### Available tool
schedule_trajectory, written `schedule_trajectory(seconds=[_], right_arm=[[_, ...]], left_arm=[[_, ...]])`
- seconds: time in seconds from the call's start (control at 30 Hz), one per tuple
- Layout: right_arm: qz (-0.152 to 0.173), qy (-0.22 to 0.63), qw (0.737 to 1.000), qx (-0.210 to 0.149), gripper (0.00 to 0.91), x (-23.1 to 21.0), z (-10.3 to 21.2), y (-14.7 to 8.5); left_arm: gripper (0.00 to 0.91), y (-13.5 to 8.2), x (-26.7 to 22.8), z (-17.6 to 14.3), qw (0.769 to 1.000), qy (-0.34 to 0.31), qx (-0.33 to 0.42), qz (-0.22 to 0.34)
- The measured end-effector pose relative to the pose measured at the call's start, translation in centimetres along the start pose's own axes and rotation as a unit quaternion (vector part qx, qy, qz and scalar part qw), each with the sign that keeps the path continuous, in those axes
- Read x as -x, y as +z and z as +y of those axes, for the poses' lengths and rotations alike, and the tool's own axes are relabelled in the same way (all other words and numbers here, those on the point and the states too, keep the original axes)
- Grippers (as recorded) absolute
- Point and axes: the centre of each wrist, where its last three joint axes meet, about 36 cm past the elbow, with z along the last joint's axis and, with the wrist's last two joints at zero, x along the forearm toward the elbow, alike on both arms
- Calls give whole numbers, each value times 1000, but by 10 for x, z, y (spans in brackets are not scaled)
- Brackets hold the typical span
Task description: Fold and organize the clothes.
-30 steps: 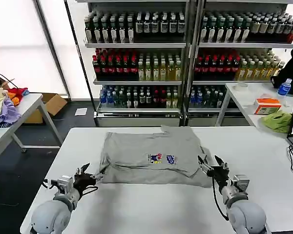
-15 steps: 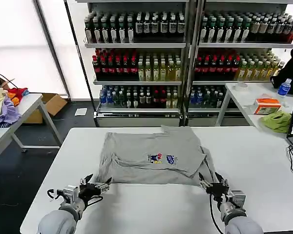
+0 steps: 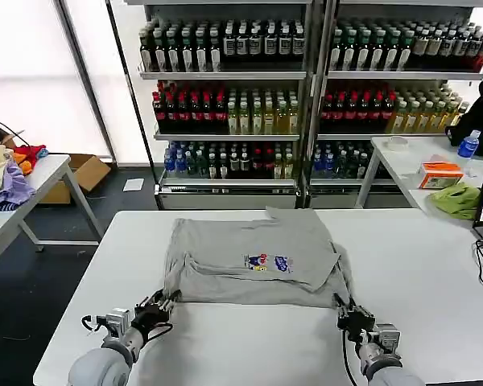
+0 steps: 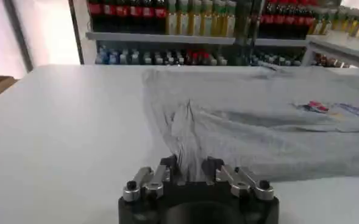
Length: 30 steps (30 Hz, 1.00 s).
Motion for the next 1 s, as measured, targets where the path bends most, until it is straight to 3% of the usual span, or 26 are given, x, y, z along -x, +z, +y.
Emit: schedule_trajectory(seconds=[0.47, 0.8, 0.83, 0.87, 1.0], right_arm=[[11, -27, 1000, -10, 0, -28, -5, -3], [46, -22, 998, -23, 0, -78, -7, 4], [50, -20, 998, -25, 292, -83, -7, 5], [54, -19, 998, -26, 897, -88, -7, 5], [63, -17, 998, -27, 907, -104, -6, 2]], left_arm=[[10, 11, -18, -1, 1000, -14, -1, -5], [20, 26, -69, -19, 999, -27, 8, 15], [564, 28, -76, -22, 999, -28, 8, 20], [907, 30, -82, -25, 999, -28, 9, 24], [907, 34, -107, -35, 999, -25, 16, 43]])
